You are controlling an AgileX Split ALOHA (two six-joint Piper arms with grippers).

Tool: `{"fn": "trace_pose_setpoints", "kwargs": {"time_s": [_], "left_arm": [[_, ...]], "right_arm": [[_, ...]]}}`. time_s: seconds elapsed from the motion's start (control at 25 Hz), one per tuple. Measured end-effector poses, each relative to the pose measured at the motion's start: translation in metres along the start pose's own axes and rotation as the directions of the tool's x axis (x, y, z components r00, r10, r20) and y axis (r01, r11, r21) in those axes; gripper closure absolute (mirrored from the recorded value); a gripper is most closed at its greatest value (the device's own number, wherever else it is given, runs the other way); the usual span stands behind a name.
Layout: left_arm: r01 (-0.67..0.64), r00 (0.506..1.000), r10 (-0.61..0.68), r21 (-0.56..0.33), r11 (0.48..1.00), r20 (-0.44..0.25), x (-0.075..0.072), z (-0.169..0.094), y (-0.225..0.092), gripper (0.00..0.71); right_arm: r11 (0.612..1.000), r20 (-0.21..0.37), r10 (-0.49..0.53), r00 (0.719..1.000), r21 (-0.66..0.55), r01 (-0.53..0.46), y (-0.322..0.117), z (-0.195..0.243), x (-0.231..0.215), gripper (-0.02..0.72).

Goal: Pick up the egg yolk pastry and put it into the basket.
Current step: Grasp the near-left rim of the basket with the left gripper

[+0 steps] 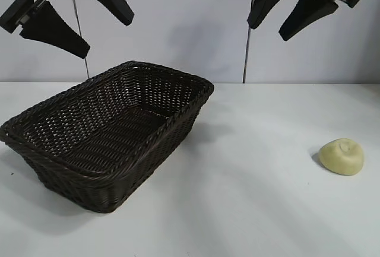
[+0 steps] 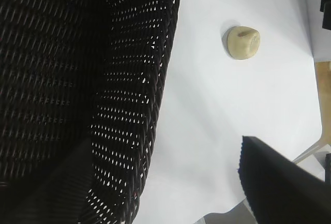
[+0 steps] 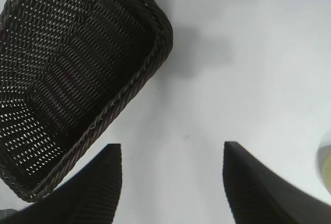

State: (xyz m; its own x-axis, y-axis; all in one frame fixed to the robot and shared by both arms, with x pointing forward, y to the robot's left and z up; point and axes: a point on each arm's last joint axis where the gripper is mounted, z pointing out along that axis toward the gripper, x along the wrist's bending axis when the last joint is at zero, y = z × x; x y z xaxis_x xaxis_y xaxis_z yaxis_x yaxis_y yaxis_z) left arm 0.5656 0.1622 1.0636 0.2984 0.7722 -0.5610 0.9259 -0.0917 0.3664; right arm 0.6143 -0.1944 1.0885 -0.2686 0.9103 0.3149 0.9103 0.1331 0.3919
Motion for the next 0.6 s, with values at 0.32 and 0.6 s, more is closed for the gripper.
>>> {"fn": "trace_pose_setpoints", "kwargs": {"time_s": [0.32, 0.6], "left_arm": [[0.003, 1.0, -0.003, -0.001, 1.0, 0.005, -0.0004, 0.0, 0.0001, 0.143], [0.04, 0.999, -0.04, 0.0, 0.999, 0.019, -0.0017, 0.0, 0.0001, 0.143]], "right_arm": [[1.0, 0.0, 0.0, 1.0, 0.0, 0.0, 0.0, 0.0, 0.0, 0.28], [1.0, 0.0, 0.0, 1.0, 0.0, 0.0, 0.0, 0.0, 0.0, 0.28]]}}
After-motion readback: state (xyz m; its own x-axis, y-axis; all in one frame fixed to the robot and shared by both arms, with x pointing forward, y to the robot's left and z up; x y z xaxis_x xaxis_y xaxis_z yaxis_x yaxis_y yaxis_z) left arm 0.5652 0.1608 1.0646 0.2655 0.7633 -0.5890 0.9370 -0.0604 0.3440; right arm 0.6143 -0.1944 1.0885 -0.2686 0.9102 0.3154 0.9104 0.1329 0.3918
